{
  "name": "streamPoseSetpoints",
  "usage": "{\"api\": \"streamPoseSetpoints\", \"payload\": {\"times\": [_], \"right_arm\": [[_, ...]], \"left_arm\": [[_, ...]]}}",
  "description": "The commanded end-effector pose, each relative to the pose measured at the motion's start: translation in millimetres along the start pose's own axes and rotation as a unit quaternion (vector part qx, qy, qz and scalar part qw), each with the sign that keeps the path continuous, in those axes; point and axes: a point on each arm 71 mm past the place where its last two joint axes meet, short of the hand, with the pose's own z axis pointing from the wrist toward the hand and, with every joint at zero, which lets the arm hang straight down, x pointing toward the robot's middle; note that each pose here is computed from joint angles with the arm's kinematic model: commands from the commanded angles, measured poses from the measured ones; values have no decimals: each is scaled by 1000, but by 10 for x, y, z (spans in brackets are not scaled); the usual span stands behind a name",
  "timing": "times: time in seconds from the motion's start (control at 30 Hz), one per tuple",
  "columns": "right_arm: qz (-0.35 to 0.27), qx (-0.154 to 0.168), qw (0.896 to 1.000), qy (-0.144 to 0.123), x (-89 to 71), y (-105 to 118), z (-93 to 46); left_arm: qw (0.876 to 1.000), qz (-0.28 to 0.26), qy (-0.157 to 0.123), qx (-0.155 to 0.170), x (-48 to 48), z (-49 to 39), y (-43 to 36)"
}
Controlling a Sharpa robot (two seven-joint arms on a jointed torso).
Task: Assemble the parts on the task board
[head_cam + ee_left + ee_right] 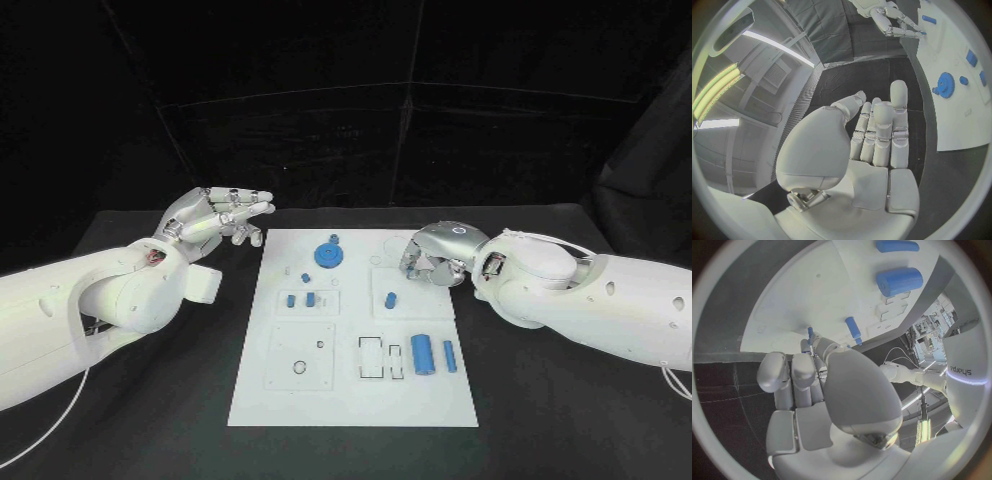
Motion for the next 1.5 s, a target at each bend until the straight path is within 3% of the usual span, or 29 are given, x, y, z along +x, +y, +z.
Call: {"api": "streamPoseSetpoints", "payload": {"times": [0.03, 0.27, 0.43, 0.63, 0.8, 1.1, 1.5], "right_arm": [[11, 2, 999, -32, -63, 6, -26], [30, -9, 999, -43, -119, 93, -138], [51, -44, 996, -56, -174, 337, -181], [71, -100, 990, -66, -209, 723, -124], [80, -140, 985, -66, -197, 1013, 1], [97, -170, 980, -25, 157, 1341, 169], [95, -172, 980, 13, 480, 1468, 286]], "left_arm": [[1000, -5, 3, 3, 7, 4, -10], [1000, -5, 3, 2, 9, 5, -8], [1000, -5, 4, 2, 19, 13, -6], [1000, -6, 9, 2, 67, 40, 4], [1000, -8, 17, -2, 138, 62, 46], [1000, -9, 25, -4, 228, 114, 79], [999, -9, 31, -10, 287, 138, 126]]}}
